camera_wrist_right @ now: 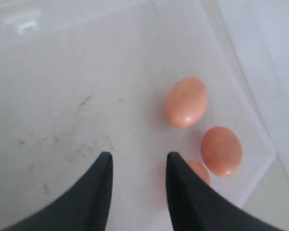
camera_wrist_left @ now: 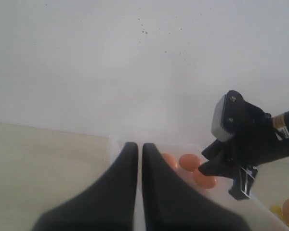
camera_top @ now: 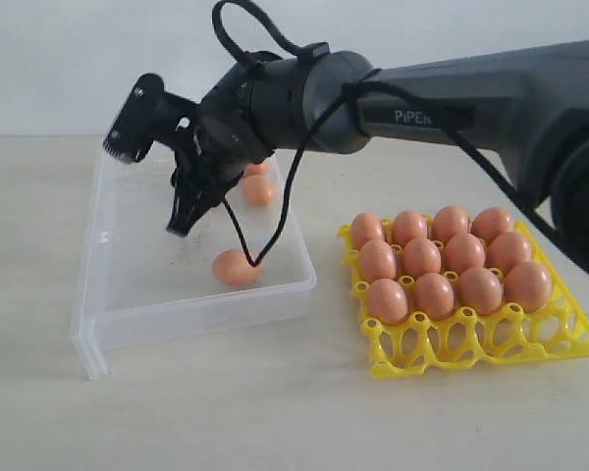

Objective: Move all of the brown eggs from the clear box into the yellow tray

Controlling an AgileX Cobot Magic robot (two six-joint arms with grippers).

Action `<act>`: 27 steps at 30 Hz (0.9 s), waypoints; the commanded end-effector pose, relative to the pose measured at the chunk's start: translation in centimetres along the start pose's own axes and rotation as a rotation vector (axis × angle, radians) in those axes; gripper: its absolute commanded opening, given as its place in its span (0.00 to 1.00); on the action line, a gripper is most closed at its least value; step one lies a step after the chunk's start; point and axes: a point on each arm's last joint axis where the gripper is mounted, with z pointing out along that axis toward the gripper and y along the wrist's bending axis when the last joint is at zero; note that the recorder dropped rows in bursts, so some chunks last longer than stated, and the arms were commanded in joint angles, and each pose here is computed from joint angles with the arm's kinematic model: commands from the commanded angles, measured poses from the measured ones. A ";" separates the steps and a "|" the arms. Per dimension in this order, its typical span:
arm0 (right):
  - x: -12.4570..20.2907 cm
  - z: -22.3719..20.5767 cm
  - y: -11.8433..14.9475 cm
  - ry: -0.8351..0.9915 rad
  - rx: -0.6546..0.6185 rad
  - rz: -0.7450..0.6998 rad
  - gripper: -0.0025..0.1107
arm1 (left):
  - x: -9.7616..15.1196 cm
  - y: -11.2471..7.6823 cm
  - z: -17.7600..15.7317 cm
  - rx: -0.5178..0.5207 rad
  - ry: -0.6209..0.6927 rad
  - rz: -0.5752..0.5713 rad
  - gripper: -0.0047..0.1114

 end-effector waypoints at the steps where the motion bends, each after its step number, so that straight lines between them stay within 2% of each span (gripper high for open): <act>1: 1.3 1.9 -4.2 0.017 0.073 0.379 0.31 | -0.3 0.0 0.0 0.003 -0.021 -0.018 0.07; 3: 2.3 3.2 -5.8 0.023 0.078 0.504 0.34 | -0.3 0.0 0.0 0.003 -0.021 -0.018 0.07; 4: 2.5 3.5 -6.2 0.033 0.076 0.529 0.36 | -0.3 0.0 0.0 0.003 -0.021 -0.018 0.07; 5: 3.4 4.4 -6.8 0.092 0.072 0.541 0.43 | -0.3 0.0 0.0 0.003 -0.021 -0.018 0.07; 7: 4.2 5.5 -7.0 0.165 0.065 0.540 0.48 | -0.3 0.0 0.0 0.003 -0.021 -0.018 0.07; 11: 4.1 6.7 -7.3 0.158 0.074 0.615 0.48 | -0.3 0.0 0.0 0.003 -0.021 -0.018 0.07; 14: 3.7 6.1 -6.3 0.228 -0.028 0.585 0.48 | -0.3 0.0 0.0 0.003 -0.021 -0.018 0.07; 17: 3.3 5.7 -5.6 0.268 -0.063 0.582 0.48 | -0.3 0.0 0.0 0.003 -0.021 -0.018 0.07; 27: 4.1 7.3 -4.9 0.267 -0.052 0.549 0.48 | -0.3 0.0 0.0 0.003 -0.021 -0.018 0.07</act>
